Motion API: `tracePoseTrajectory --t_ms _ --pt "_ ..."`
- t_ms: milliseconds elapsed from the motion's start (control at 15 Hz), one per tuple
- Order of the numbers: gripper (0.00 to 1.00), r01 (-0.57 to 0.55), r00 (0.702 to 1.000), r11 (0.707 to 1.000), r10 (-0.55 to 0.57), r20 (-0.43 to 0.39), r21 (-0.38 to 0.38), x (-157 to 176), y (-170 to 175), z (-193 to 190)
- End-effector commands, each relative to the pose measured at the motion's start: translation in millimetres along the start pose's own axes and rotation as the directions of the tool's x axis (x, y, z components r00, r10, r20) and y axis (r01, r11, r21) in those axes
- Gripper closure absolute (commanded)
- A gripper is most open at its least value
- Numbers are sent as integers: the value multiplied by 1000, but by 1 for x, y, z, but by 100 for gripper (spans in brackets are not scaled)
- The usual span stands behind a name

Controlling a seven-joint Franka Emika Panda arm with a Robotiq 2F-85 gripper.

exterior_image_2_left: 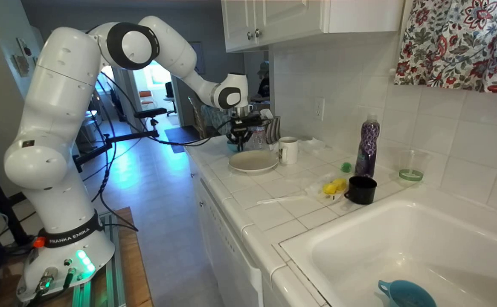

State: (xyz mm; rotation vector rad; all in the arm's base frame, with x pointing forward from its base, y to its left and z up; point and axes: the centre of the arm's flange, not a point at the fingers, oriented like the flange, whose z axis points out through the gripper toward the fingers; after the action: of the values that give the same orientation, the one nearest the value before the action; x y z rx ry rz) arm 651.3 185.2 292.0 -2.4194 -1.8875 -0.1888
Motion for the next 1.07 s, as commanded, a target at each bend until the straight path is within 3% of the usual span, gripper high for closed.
tracePoseTrajectory --t_ms 0,533,1000 --pt "97 -24 1000 998 25 -13 62 -8 -9 -18" --pt "97 -65 997 988 58 52 142 -17 -18 -41" --pt "97 -147 988 981 139 73 126 -32 -27 -52"
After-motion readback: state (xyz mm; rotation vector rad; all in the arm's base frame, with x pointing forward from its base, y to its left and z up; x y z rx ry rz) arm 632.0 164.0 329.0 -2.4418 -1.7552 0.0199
